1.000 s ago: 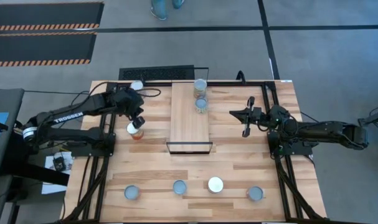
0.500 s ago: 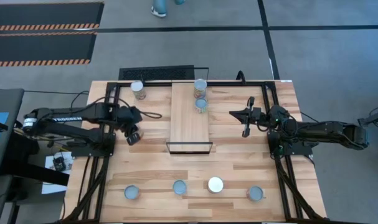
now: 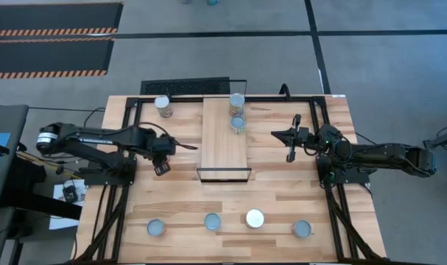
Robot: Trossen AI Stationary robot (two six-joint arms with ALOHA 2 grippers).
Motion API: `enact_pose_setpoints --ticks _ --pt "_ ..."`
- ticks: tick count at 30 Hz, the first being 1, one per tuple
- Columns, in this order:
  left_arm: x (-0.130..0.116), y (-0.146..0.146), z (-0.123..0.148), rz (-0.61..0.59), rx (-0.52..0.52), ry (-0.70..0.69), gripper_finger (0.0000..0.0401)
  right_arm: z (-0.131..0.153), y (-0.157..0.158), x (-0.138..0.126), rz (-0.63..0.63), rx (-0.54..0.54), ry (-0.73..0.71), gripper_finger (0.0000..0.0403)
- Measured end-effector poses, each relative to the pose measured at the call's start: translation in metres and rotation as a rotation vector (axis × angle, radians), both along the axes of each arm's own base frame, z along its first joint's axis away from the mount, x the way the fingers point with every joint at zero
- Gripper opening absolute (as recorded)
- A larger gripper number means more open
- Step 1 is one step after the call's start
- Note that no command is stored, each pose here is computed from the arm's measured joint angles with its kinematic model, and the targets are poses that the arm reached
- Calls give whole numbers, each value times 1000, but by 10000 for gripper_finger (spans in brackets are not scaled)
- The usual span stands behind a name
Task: Pick and place cans onto a shelf
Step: Put the top canned corn on the shelf
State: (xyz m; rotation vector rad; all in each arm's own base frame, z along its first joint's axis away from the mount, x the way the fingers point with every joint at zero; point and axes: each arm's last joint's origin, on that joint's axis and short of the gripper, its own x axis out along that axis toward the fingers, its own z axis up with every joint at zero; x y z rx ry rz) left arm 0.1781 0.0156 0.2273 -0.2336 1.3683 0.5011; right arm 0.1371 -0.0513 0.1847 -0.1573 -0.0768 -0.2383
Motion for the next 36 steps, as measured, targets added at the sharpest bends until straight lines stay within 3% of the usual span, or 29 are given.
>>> enact_pose_setpoints --ticks 5,11,15,25,30,36 --pt "6 1 -7 1 23 52 89 0 0 0 0 -2 1 8" --pt "8 1 -9 -42 24 73 15 0 0 0 0 -4 1 8" --pt "9 1 -1 -81 28 79 4 0 0 0 -1 -6 2 8" --pt "37 28 91 -189 194 -193 0 1 0 0 0 -2 -4 8" --pt "69 39 116 -299 236 -292 0 1 0 0 0 -3 -8 8" --pt "134 45 111 -477 230 -338 0 1 0 0 0 -3 -9 8"
